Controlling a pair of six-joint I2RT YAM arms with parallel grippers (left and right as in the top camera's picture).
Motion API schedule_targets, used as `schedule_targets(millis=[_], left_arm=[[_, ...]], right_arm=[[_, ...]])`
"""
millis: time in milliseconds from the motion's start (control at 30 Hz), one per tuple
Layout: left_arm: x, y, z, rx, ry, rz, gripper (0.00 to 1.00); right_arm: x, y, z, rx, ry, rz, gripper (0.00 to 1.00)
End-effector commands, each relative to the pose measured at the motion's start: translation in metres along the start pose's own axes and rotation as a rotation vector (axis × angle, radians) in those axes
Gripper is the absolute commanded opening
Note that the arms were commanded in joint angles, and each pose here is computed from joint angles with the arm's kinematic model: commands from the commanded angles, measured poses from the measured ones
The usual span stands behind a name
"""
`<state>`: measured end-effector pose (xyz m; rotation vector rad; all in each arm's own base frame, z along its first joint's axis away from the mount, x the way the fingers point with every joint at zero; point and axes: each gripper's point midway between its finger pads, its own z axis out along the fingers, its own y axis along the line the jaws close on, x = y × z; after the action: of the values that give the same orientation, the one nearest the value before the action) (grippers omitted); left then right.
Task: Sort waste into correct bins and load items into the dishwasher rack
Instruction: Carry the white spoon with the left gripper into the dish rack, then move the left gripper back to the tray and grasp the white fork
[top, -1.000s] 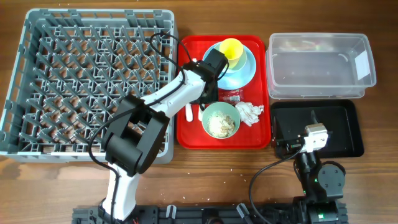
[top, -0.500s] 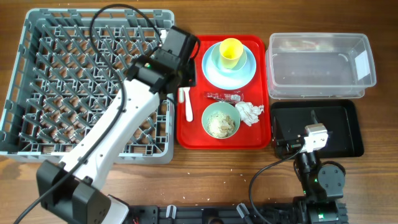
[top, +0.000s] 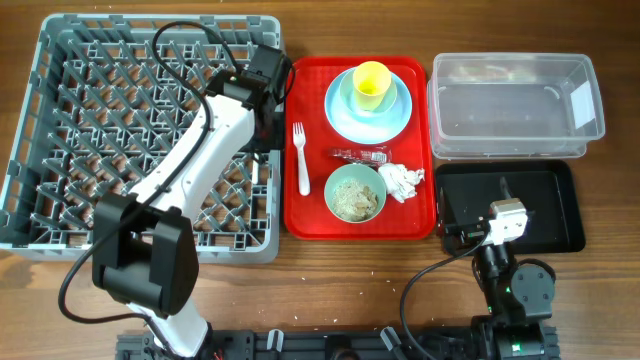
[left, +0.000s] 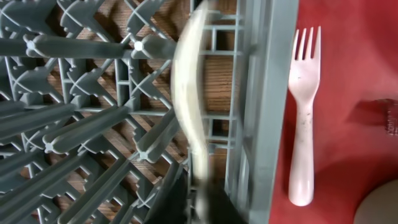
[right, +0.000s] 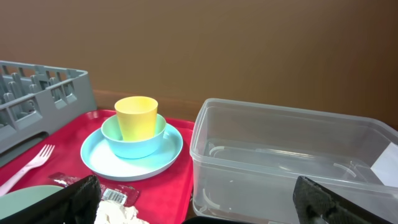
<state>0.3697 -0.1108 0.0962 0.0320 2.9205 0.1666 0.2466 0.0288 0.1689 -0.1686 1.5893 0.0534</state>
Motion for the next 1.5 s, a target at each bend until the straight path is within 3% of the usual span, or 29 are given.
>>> schedule_targets(millis=[0,133,233,333,567,667,767,833,1033,1467], left_arm=[[0.003,0.0,0.003,0.008,0.017,-0.006,0.37],[0.002,0.001,-0.003,0.015,0.003,-0.008,0.49],[-0.002,0.002,-0.014,0.025,-0.03,-0.014,0.38],[-0.002,0.002,-0.014,0.022,-0.029,-0.014,0.47],[-0.013,0.006,-0.033,0.028,-0.088,-0.064,0.32],[-0.013,0.001,-0.083,0.143,-0.151,-0.146,0.35],[0.003,-0.016,-0.135,0.353,-0.184,-0.162,0.38],[0.015,-0.021,-0.153,0.399,-0.191,-0.141,0.38],[0.061,-0.069,-0.136,0.396,-0.076,0.025,0.41],[0.091,-0.093,-0.096,0.331,-0.025,0.034,0.46]], right_arm=[[-0.001,-0.001,0.0,0.008,-0.004,-0.005,1.0],[-0.001,-0.001,0.0,0.008,-0.004,-0.005,1.0],[-0.001,-0.001,0.0,0.008,-0.004,-0.005,1.0],[-0.001,-0.001,0.0,0.008,-0.004,-0.005,1.0],[-0.001,-0.001,0.0,0.008,-0.004,-0.005,1.0],[-0.001,-0.001,0.0,0.008,-0.004,-0.005,1.0],[-0.001,-0.001,0.0,0.008,-0.004,-0.005,1.0],[-0.001,-0.001,0.0,0.008,-0.004,-0.005,1.0],[-0.001,-0.001,0.0,0.008,-0.004,-0.005,1.0],[-0.001,-0.001,0.0,0.008,-0.004,-0.005,1.0]])
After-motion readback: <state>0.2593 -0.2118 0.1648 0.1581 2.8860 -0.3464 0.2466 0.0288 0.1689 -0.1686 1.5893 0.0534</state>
